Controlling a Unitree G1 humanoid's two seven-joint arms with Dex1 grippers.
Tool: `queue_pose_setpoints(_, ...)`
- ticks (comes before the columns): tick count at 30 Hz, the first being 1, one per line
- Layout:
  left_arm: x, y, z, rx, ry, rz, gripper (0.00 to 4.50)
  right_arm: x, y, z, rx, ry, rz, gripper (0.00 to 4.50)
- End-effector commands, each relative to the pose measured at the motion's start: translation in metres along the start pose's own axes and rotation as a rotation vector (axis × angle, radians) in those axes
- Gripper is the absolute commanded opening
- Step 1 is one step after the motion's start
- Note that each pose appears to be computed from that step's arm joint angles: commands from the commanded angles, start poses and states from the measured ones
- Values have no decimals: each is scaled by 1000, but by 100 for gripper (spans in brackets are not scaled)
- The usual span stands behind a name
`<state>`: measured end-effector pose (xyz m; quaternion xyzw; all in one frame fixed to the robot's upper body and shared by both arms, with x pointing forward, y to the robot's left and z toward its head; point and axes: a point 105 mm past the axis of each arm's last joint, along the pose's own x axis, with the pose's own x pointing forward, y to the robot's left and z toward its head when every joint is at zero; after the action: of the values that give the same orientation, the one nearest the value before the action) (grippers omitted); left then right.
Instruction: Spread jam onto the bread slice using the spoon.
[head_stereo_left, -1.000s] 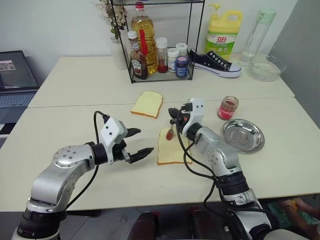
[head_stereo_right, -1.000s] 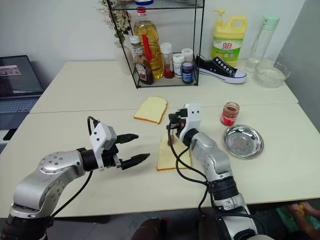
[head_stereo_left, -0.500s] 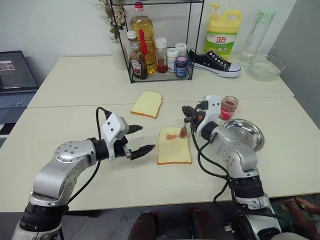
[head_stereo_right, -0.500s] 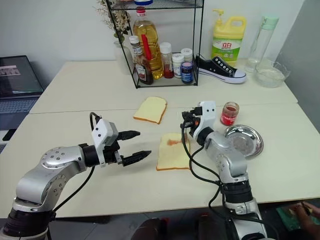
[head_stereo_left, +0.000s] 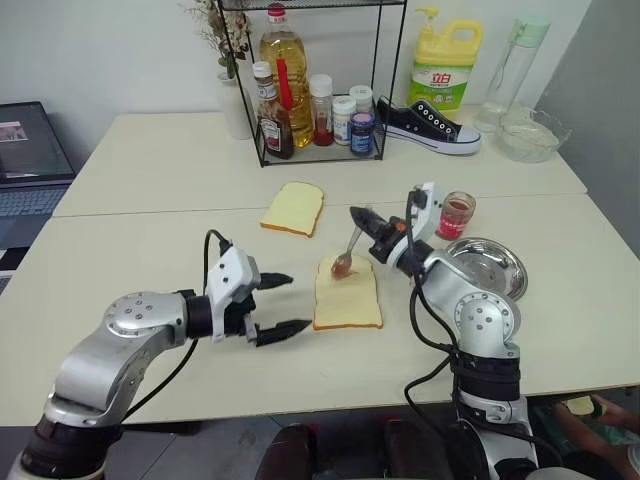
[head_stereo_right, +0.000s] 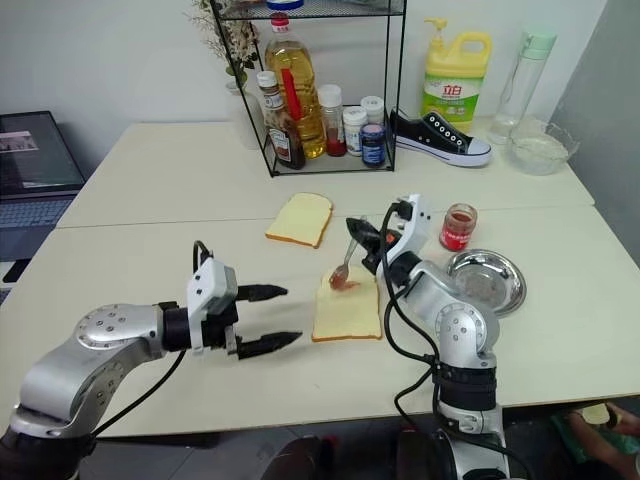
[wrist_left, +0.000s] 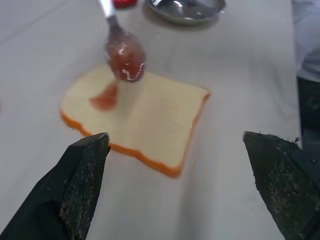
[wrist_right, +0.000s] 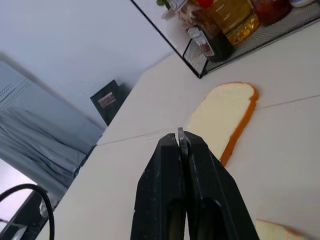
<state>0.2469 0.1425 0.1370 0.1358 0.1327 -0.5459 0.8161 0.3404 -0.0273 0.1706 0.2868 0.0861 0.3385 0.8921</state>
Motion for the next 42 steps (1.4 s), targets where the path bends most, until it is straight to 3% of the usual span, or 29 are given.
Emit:
queue_pose_setpoints(1, -6, -10, 8, 41, -8, -46, 450, 3, 18, -6, -59, 19, 72, 3)
queue_pose_setpoints(10, 0, -14, 10, 30, -18, -60, 450, 12, 11, -26, -140, 63, 72, 3)
queue_pose_setpoints(16, -2, -7, 10, 33, -16, -42, 450, 5, 5, -35, -372, 94, 93, 3)
queue_pose_setpoints(32, 3, -2, 14, 48, -23, -49, 450, -15, 5, -4, -506, 83, 115, 3)
queue_pose_setpoints(42, 4, 3, 13, 54, -26, -45, 450, -22, 0, -6, -528, 98, 91, 3)
